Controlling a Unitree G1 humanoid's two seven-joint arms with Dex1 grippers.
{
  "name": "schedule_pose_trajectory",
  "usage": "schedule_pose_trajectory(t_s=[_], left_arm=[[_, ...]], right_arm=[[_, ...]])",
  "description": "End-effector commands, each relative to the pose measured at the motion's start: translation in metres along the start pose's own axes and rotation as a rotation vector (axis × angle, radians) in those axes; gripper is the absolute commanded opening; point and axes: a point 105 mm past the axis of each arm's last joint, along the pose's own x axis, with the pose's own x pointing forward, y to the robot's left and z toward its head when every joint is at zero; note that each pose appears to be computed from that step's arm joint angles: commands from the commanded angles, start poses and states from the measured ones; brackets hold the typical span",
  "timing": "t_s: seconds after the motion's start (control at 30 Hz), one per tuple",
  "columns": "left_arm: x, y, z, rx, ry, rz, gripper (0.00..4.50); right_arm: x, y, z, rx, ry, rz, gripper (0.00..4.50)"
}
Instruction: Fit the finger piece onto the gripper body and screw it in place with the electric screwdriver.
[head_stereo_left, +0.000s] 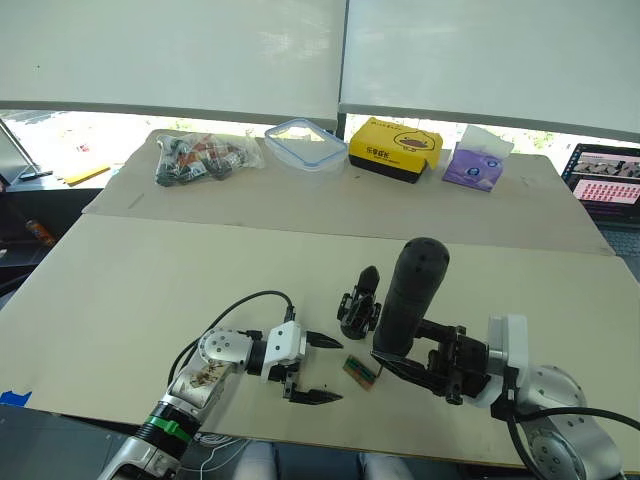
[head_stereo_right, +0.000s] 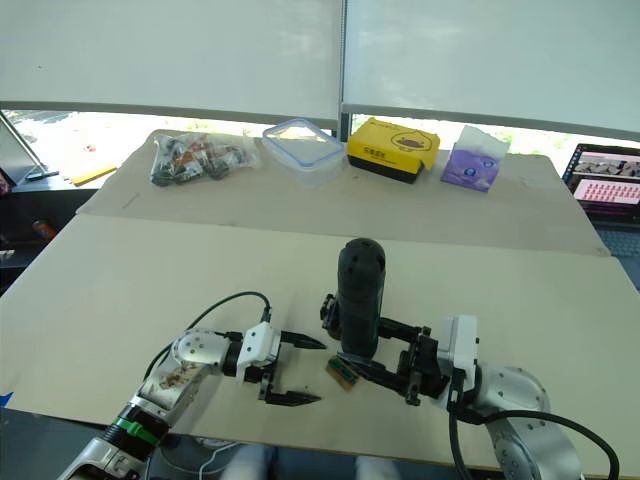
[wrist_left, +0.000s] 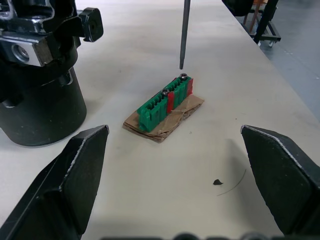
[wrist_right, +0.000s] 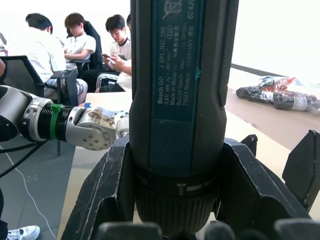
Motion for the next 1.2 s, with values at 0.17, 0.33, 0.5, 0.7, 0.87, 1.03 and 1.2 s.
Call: schedule_pose_trajectory(t_s=[0.17,0.33,0.5,0.7,0.87,1.03,1.2], left_arm=[[0.0009,-0.0081,-0.0110,-0.033,0.023,-0.019,4.50],[0.0010,-0.0092,-0.0122,-0.037,0.027,-0.024,4.50],[0.0021,-0.0094,-0.0122,-0.038,0.028,-0.028,4.50],[0.0031,-0.0099,-0.0110,-0.039,0.030,-0.031,4.50],[0.0032,-0.0104,-0.0103,-0.040,0.033,-0.034,4.50],[0.0034,-0.0103,-0.0097,-0.040,0.034,-0.033,4.50],[0.0042,-0.0107,-0.0087,-0.041,0.034,-0.032,4.50]], right_arm=[[0.0042,0.0011,0.0176,-0.064,-0.076,0.020,1.90],[0.0049,0.0009,0.0197,-0.065,-0.084,0.022,1.90],[0.0074,0.0017,0.0200,-0.061,-0.087,0.028,1.90],[0.0103,0.0019,0.0198,-0.058,-0.090,0.032,1.90],[0.0117,0.0025,0.0200,-0.049,-0.087,0.039,1.90],[0.0118,0.0034,0.0201,-0.044,-0.082,0.045,1.90],[0.0107,0.0035,0.0198,-0.040,-0.072,0.046,1.90]])
